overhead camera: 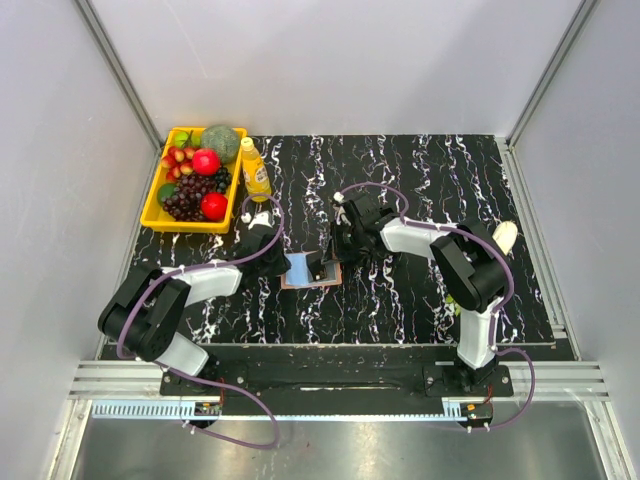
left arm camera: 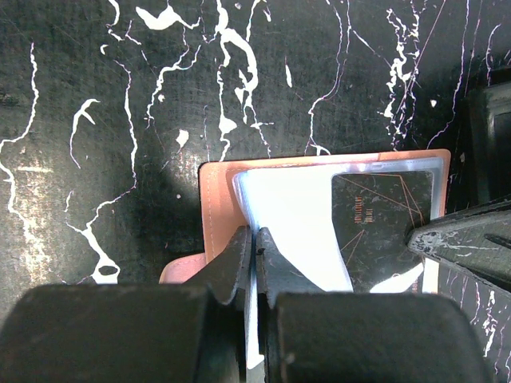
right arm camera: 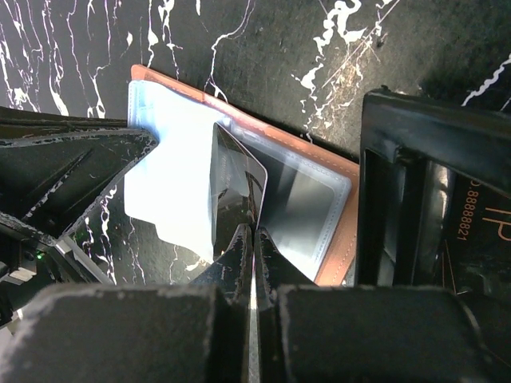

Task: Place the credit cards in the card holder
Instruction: Insert the credit card into the card holder.

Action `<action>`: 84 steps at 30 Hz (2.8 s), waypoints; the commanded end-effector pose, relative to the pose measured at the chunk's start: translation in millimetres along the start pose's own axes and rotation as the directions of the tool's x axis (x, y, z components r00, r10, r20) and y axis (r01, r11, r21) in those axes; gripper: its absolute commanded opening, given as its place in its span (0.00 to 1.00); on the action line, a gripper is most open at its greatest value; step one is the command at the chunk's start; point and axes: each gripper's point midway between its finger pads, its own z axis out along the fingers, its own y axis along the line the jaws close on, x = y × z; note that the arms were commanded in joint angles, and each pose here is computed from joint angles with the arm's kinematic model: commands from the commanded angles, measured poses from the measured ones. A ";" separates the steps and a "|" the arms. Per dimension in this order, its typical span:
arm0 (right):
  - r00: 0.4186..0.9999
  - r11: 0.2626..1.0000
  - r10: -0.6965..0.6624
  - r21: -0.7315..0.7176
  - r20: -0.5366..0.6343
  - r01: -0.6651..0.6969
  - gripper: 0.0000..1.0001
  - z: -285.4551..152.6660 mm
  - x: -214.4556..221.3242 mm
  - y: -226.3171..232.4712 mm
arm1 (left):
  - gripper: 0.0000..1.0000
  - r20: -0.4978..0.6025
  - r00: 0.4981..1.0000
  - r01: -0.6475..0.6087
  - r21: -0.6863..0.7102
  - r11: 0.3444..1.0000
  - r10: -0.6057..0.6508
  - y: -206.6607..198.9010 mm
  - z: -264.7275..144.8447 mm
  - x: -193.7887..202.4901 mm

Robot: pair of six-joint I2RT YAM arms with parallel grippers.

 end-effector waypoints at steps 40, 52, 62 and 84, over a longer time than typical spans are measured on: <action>0.986 0.999 -0.047 -0.027 -0.158 0.044 0.06 23.5 24.2 7.5 | 0.08 -0.049 0.997 -0.055 -0.055 0.997 0.053 16.8 1.2 9.6; 0.990 0.996 0.042 -0.074 -0.135 -0.052 0.25 28.3 32.8 16.5 | 0.30 -0.049 0.998 -0.035 -0.045 0.998 0.033 16.7 -7.0 11.7; 0.989 0.985 0.091 -0.137 -0.119 -0.108 0.40 29.8 31.8 30.4 | 0.33 -0.049 0.999 0.015 0.009 1.000 -0.014 9.9 -13.8 17.7; 0.995 0.985 0.092 -0.144 -0.049 -0.098 0.47 30.8 30.9 72.5 | 0.32 -0.032 0.997 0.073 0.057 0.996 -0.071 5.0 -20.6 20.5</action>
